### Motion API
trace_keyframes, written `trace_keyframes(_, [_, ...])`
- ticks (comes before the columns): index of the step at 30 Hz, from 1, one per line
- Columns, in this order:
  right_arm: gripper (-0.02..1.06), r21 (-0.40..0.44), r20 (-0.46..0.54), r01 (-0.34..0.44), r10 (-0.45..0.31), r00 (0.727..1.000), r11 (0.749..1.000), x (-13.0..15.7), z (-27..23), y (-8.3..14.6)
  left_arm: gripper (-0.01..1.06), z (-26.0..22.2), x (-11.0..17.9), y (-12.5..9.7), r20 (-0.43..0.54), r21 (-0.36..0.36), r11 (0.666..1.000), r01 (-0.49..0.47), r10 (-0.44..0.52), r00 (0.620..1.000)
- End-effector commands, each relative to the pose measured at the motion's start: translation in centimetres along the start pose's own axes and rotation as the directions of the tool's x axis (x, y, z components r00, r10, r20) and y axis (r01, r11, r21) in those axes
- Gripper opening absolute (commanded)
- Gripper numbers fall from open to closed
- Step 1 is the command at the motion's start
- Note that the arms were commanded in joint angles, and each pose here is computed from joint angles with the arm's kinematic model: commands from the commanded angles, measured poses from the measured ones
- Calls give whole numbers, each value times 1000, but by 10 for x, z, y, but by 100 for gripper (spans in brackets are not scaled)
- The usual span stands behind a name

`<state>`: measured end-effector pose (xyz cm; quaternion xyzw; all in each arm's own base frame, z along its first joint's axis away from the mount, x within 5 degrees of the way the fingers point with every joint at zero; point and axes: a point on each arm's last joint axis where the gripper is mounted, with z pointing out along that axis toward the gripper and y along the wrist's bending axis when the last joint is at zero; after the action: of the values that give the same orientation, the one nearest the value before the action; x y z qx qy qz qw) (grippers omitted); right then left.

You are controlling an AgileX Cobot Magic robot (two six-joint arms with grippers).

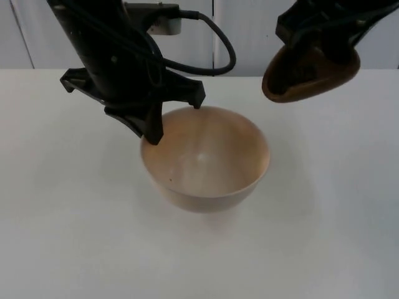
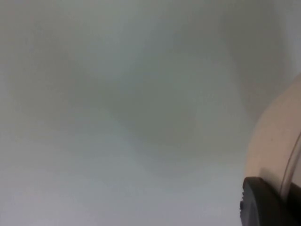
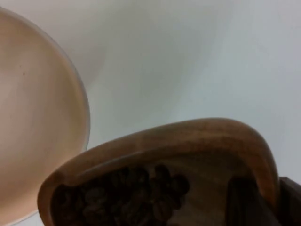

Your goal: Pick up the bowl with the left hand and pour the coffee beans from the cup into the bowl with the right hand.

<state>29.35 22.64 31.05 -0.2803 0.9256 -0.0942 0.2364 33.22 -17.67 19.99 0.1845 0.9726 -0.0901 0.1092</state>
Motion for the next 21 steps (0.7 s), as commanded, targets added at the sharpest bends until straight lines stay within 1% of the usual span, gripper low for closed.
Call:
trace_keyframes(1, [0, 10, 36, -5, 4, 999, 1000, -4, -6, -1, 0, -2, -2, -1, 16, -6, 1000, 11, -10, 1000])
trace_keyframes(4, [0, 40, 62, -19, 17, 998, 999, -8, -10, -5, 0, -2, -2, -1, 16, -6, 1000, 17, -17, 1000])
trace_keyframes(7, [0, 51, 81, -14, 10, 997, 999, -9, -11, -5, 0, -2, -2, -1, 17, -7, 1000, 18, -17, 1000])
trace_keyframes(9, [0, 53, 89, -10, 5, 996, 999, -10, -12, -3, 0, -2, -2, -1, 19, -7, 1000, 20, -19, 1000])
trace_keyframes(11, [0, 65, 120, -8, 0, 993, 998, -12, -14, -1, 0, -2, -2, -1, 19, -7, 1000, 21, -21, 1000])
trace_keyframes(13, [0, 65, 142, 10, -20, 990, 998, -14, -16, 5, 0, -2, -2, -1, 19, -7, 1000, 21, -21, 1000])
trace_keyframes(15, [0, 67, 150, 13, -23, 988, 998, -15, -16, 6, 0, -2, -2, -1, 19, -7, 1000, 21, -21, 1000])
trace_keyframes(17, [0, 103, 148, 25, -40, 988, 994, -15, -14, 7, 0, -2, -2, -1, 19, -7, 1000, 21, -21, 1000])
trace_keyframes(21, [0, 114, 137, 40, -56, 989, 993, -16, -9, 9, 0, -2, -2, -1, 21, -7, 1000, 21, -21, 1000])
